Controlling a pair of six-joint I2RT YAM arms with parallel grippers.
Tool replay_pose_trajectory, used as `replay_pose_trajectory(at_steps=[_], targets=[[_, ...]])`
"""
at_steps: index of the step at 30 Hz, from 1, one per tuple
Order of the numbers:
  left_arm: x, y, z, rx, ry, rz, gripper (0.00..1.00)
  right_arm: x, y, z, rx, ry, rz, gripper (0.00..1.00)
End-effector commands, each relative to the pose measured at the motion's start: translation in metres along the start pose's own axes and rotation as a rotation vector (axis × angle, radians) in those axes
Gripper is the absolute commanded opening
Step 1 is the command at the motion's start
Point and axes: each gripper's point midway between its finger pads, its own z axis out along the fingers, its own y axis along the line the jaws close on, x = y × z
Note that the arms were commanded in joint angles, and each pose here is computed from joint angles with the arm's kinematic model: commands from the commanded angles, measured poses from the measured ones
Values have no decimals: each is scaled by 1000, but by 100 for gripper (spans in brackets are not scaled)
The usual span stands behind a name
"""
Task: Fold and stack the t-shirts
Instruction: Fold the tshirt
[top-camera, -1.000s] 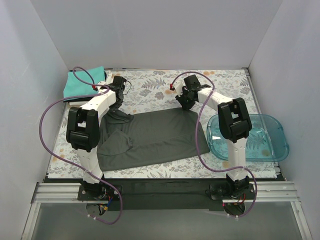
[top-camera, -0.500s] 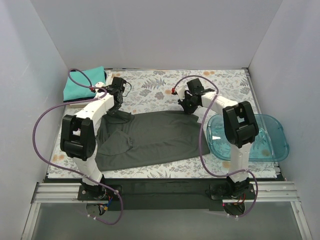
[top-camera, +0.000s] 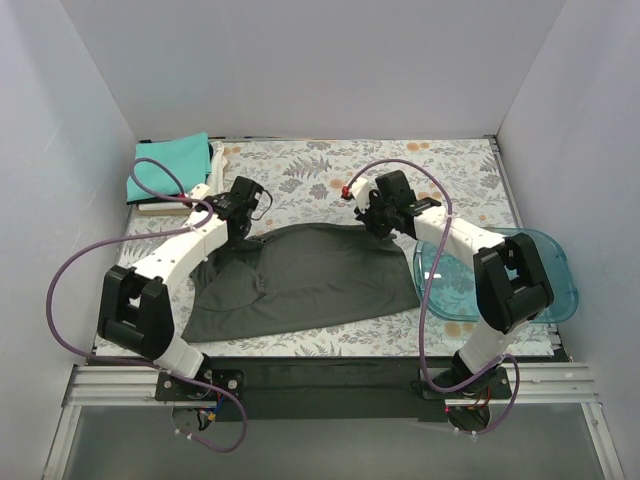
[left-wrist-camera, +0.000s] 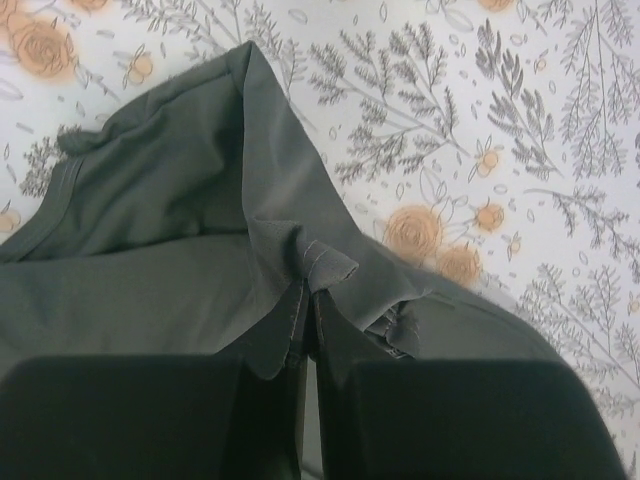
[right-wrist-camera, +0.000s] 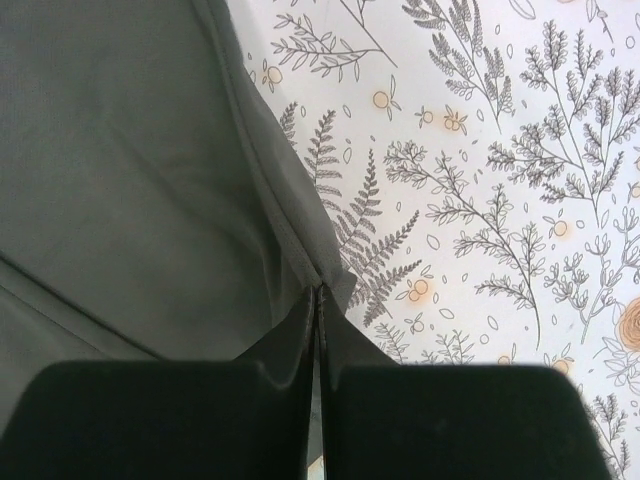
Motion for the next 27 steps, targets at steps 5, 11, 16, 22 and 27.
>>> replay_pose_trajectory(at_steps=[5, 11, 16, 22, 27], targets=[[4, 45, -34, -8, -39, -112, 0, -2, 5, -16, 108, -14, -7, 1], [28, 73, -49, 27, 27, -159, 0, 4, 5, -36, 170, -23, -1, 1], [33, 93, -56, 10, 49, -166, 0, 5, 5, -43, 186, -29, -17, 1], [27, 103, -66, 21, 47, -177, 0, 4, 5, -44, 180, -32, -24, 1], [46, 106, -63, 40, 115, -145, 0, 7, 7, -42, 174, -24, -29, 1]])
